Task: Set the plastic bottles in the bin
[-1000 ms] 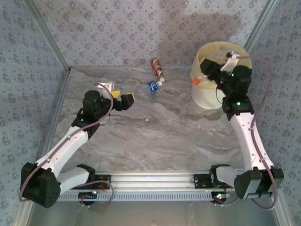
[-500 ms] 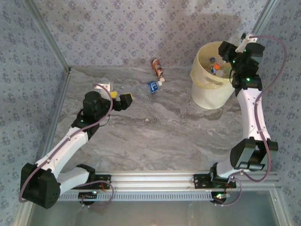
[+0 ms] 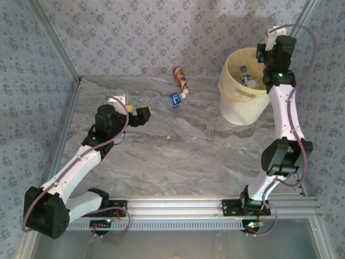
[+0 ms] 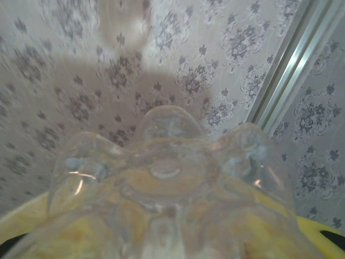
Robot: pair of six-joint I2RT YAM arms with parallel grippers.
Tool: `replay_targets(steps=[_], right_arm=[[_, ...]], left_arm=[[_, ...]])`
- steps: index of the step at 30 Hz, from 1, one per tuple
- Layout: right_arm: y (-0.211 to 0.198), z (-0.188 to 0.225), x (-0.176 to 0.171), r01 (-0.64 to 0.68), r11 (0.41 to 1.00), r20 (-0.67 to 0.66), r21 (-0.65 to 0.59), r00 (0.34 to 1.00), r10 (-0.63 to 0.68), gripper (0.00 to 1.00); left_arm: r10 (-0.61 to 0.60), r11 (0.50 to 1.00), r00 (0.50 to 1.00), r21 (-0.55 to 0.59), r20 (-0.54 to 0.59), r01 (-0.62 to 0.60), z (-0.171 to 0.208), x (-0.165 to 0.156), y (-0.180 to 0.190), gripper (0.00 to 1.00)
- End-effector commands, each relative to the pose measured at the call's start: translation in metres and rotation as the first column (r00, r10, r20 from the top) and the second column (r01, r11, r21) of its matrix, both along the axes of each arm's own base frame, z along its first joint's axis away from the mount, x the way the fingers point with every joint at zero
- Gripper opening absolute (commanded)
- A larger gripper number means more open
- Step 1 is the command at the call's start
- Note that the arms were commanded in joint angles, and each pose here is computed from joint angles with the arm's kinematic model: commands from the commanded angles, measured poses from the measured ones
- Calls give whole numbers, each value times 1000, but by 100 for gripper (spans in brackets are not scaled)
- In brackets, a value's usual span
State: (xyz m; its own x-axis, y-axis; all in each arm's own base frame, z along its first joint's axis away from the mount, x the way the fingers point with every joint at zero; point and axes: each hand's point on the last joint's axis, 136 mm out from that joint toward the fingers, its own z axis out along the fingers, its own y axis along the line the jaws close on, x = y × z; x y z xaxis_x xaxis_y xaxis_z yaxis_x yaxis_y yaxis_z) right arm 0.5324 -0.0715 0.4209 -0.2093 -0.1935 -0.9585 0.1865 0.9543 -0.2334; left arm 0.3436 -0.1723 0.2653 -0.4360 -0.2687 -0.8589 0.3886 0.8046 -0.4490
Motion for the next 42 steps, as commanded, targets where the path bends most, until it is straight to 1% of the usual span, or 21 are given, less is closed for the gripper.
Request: replay_targets(steps=[1,4,5,7,10,11,12,15,19,21,24,27,29,32,33,36,38,42], right_arm=[[-7,-5,10,48,960,-67,-275,995,-69,48],[-5,-24,20,20,918,-142,-395,986,-82,54],[-3,-29,20,11,909,-161,-416,983,-85,58],[2,-35,17,-19,912,-194,-409,979,-66,64],[16,-40,8,-91,942,-231,-322,973,15,72],[21,-40,5,-113,949,-238,-293,970,42,77],[25,-41,1,-136,954,-247,-266,967,69,82],[34,-36,-8,-170,964,-246,-204,962,118,91],[44,-22,-21,-183,977,-205,-109,966,158,96],[52,-14,-29,-195,980,-173,-38,967,186,99],[73,0,-43,-229,971,-117,62,965,235,100],[94,13,-56,-254,951,-45,177,963,265,100],[113,18,-65,-297,918,-4,264,951,309,100],[152,12,-75,-385,841,26,380,914,406,100],[167,8,-78,-407,821,25,401,900,434,100],[203,-13,-83,-409,774,15,483,888,459,100],[228,-31,-83,-407,740,7,535,878,478,100],[257,-86,-68,-300,723,-40,622,910,412,100]], left_arm=[[29,1000,1000,2,-11,-29,-5,1,7,98],[41,999,999,16,-16,-40,-8,2,10,98],[43,999,999,18,-21,-43,-10,3,10,98],[51,998,998,21,-32,-51,-12,5,12,98],[53,998,998,16,-44,-53,-15,8,11,98],[54,998,997,14,-49,-53,-16,9,10,98],[51,999,997,12,-57,-50,-17,10,9,98],[42,999,996,6,-73,-42,-20,13,6,98],[39,999,995,3,-88,-39,-22,14,5,98],[48,999,994,7,-98,-47,-25,15,6,98],[68,998,990,16,-122,-66,-30,18,8,98],[73,997,986,18,-152,-71,-35,22,6,98],[76,997,982,17,-174,-74,-39,25,5,98],[87,996,972,25,-218,-83,-48,30,4,98],[88,996,966,34,-242,-82,-53,32,3,98],[54,998,952,36,-300,-46,-64,36,-6,98],[60,998,944,29,-324,-54,-70,40,-7,98],[125,992,925,29,-358,-123,-80,47,0,98]])
